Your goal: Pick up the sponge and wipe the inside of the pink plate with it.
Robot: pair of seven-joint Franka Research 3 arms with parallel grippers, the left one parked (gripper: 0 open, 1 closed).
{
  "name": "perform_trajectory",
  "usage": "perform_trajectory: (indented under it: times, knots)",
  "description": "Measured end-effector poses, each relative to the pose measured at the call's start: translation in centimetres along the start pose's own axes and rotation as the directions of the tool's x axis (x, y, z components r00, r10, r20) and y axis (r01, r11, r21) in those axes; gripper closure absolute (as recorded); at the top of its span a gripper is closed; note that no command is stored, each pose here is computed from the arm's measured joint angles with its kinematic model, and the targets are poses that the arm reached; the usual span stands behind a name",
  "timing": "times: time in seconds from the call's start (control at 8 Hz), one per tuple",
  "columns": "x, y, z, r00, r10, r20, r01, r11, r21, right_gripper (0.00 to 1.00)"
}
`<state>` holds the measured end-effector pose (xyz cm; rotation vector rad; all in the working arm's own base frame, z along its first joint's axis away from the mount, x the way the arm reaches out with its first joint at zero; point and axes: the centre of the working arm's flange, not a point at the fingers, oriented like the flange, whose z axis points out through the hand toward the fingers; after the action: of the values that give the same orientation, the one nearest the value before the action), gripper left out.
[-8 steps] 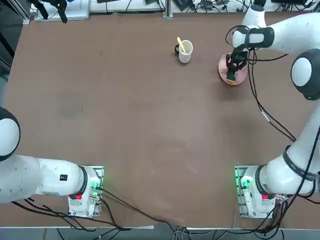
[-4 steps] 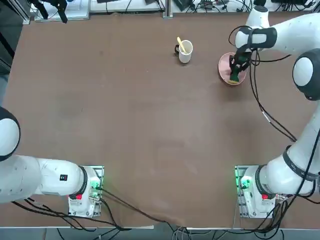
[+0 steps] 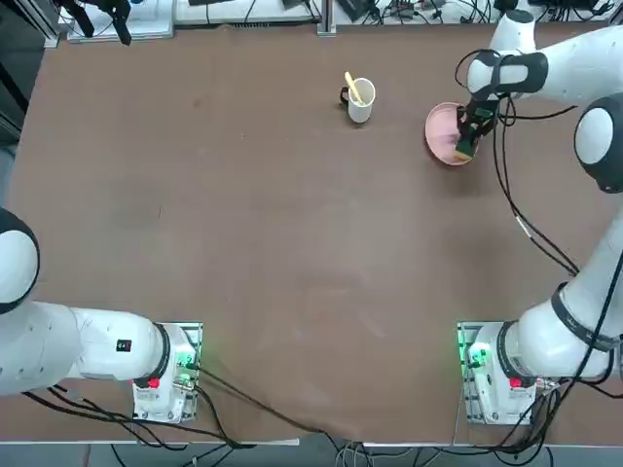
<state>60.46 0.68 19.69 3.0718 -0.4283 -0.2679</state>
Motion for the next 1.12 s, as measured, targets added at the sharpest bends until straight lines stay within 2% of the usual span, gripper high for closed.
perform_trajectory:
  times: [0.75,1.12]
  knots:
    - [1.7,-2.7,-0.6,0.997,-0.028,-0.072,0.030,0.999,0.024,0.81]
    - [2.1,-5.4,-0.8,0.996,0.012,-0.093,-0.009,0.999,0.034,0.81]
